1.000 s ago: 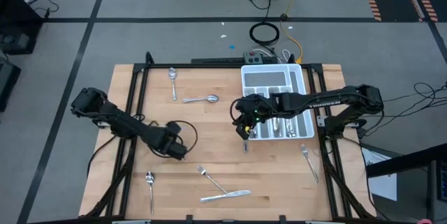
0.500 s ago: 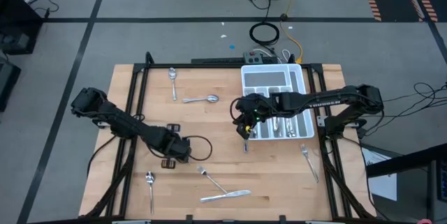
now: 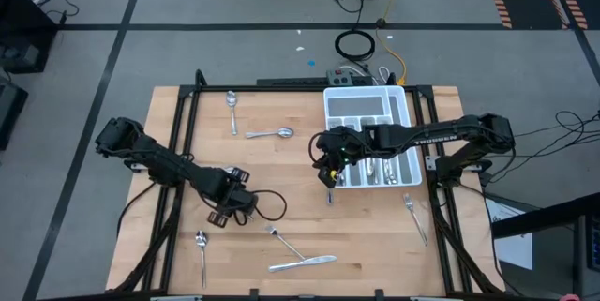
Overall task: Sort silverware
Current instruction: Put the silver knife into the white silverware tray
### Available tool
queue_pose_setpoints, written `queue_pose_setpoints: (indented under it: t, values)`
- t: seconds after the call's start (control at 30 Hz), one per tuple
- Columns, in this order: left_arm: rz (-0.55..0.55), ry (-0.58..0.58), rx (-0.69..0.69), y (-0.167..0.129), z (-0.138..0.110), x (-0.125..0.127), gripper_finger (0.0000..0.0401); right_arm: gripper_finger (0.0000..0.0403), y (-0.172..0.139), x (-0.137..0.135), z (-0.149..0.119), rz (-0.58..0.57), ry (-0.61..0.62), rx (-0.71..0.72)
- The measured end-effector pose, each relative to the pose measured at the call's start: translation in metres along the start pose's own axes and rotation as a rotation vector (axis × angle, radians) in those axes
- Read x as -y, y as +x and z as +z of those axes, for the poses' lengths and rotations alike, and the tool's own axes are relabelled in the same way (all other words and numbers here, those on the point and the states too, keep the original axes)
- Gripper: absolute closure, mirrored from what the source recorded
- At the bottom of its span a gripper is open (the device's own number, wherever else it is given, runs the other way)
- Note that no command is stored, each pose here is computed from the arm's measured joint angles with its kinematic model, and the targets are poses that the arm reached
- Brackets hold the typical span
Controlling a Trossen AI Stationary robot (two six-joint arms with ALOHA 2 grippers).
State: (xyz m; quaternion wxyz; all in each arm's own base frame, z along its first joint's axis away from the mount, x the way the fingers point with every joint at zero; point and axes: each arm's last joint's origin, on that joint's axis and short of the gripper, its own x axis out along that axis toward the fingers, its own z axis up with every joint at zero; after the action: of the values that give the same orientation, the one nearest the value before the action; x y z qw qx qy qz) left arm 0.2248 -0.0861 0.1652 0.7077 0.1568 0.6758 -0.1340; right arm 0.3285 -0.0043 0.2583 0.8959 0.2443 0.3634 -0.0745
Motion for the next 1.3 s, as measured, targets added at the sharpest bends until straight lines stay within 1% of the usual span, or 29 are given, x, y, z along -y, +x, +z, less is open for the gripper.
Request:
queue_pose_setpoints:
  t: [0.13, 0.27, 0.4, 0.47, 0.6, 0.7, 0.77, 0.83, 0.87, 0.93, 1.03, 1.2, 1.27, 1.3]
  values:
    - [-0.007, 0.062, -0.018, 0.0, -0.002, 0.0, 0.0202, 0.0403, 0.001, 0.001, -0.002, -0.003, -0.018, -0.005]
    - [-0.004, 0.127, 0.015, 0.004, -0.001, -0.005, 0.0202, 0.0403, 0.002, 0.003, -0.005, -0.009, -0.02, -0.016]
    - [-0.045, 0.137, 0.036, 0.017, -0.007, -0.01, 0.0202, 0.0403, 0.003, 0.004, -0.007, -0.018, -0.019, -0.033]
    - [-0.074, 0.149, 0.021, 0.026, -0.014, -0.012, 0.0202, 0.0403, 0.003, 0.005, -0.009, -0.027, -0.017, -0.05]
    - [-0.102, 0.224, 0.025, 0.038, -0.019, -0.013, 0.0208, 0.0403, 0.003, 0.007, -0.012, -0.05, -0.02, -0.08]
    - [-0.072, 0.255, 0.034, 0.046, -0.018, -0.014, 0.0243, 0.0403, 0.003, 0.007, -0.013, -0.055, -0.02, -0.089]
    - [-0.062, 0.272, 0.034, 0.048, -0.017, -0.014, 0.0289, 0.0403, 0.003, 0.008, -0.013, -0.056, -0.01, -0.092]
    - [-0.054, 0.276, 0.038, 0.048, -0.016, -0.015, 0.0349, 0.0403, 0.003, 0.008, -0.013, -0.058, -0.003, -0.094]
    - [-0.056, 0.267, 0.038, 0.048, -0.016, -0.015, 0.0368, 0.0403, 0.003, 0.008, -0.013, -0.057, -0.002, -0.093]
    - [-0.061, 0.243, 0.041, 0.047, -0.017, -0.016, 0.0372, 0.0403, 0.003, 0.008, -0.013, -0.057, -0.001, -0.093]
    - [-0.039, 0.243, 0.038, 0.043, -0.015, -0.016, 0.0372, 0.0403, 0.003, 0.008, -0.013, -0.056, 0.001, -0.092]
    - [-0.015, 0.203, 0.032, 0.028, -0.005, -0.019, 0.0372, 0.0403, 0.0, 0.007, -0.012, -0.045, 0.015, -0.083]
    - [0.022, 0.18, 0.081, 0.02, 0.005, -0.021, 0.0396, 0.0403, -0.004, 0.005, -0.011, -0.037, 0.014, -0.069]
    - [0.043, 0.164, 0.1, 0.017, 0.009, -0.023, 0.04, 0.0403, -0.007, 0.005, -0.01, -0.032, 0.013, -0.059]
